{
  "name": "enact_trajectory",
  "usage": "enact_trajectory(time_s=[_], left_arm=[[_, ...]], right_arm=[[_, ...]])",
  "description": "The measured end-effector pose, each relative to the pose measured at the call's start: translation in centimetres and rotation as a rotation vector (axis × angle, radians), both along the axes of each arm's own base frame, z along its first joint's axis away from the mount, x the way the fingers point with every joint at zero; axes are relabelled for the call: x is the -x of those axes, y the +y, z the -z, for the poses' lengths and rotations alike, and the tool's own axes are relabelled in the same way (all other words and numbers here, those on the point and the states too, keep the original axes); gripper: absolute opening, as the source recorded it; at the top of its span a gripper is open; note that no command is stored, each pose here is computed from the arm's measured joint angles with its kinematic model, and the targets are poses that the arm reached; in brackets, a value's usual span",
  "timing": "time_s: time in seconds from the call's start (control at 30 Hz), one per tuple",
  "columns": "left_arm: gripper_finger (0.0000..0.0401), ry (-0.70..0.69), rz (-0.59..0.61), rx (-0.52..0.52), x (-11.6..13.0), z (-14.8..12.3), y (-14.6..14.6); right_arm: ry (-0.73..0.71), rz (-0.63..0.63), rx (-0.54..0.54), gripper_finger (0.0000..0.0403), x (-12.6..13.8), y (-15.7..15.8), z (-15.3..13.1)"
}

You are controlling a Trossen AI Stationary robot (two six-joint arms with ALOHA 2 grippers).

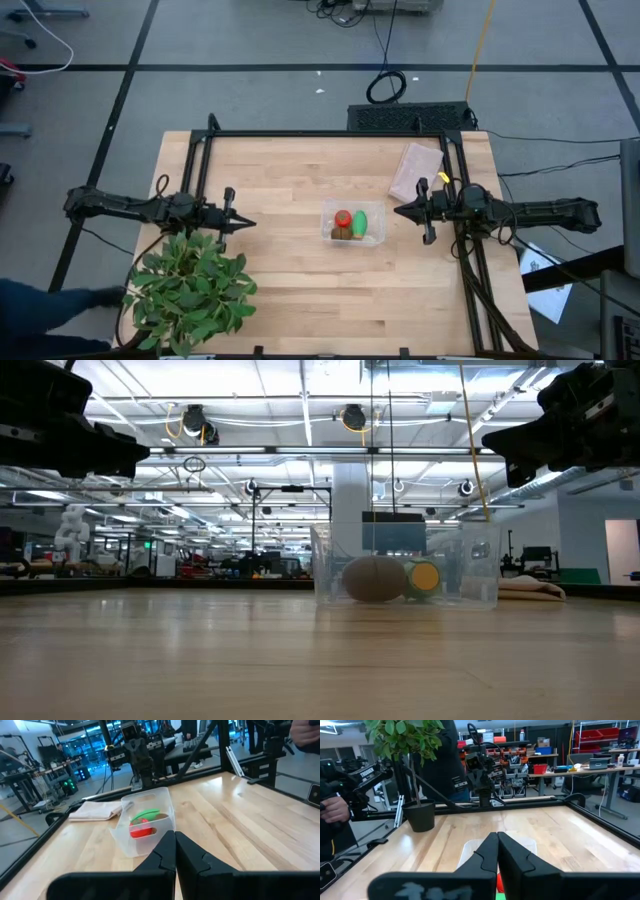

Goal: Pick and placing Produce into tupperware
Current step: Return to Home Position

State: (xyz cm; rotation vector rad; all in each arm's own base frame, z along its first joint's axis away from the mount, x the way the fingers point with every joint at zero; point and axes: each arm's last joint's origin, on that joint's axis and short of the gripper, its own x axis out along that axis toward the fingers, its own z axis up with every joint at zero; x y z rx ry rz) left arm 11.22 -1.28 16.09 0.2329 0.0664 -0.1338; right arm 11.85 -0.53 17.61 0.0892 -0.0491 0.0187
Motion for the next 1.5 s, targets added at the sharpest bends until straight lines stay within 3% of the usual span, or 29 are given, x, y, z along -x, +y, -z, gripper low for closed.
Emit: enact_trajectory(time_s=[1.5], left_arm=[[0.0001,0.005,0.008,0.040,0.00,-0.03,-0.03]], right_arm=[[0.005,-0.003,-0.001,0.0000,0.00,0.01,0.05]])
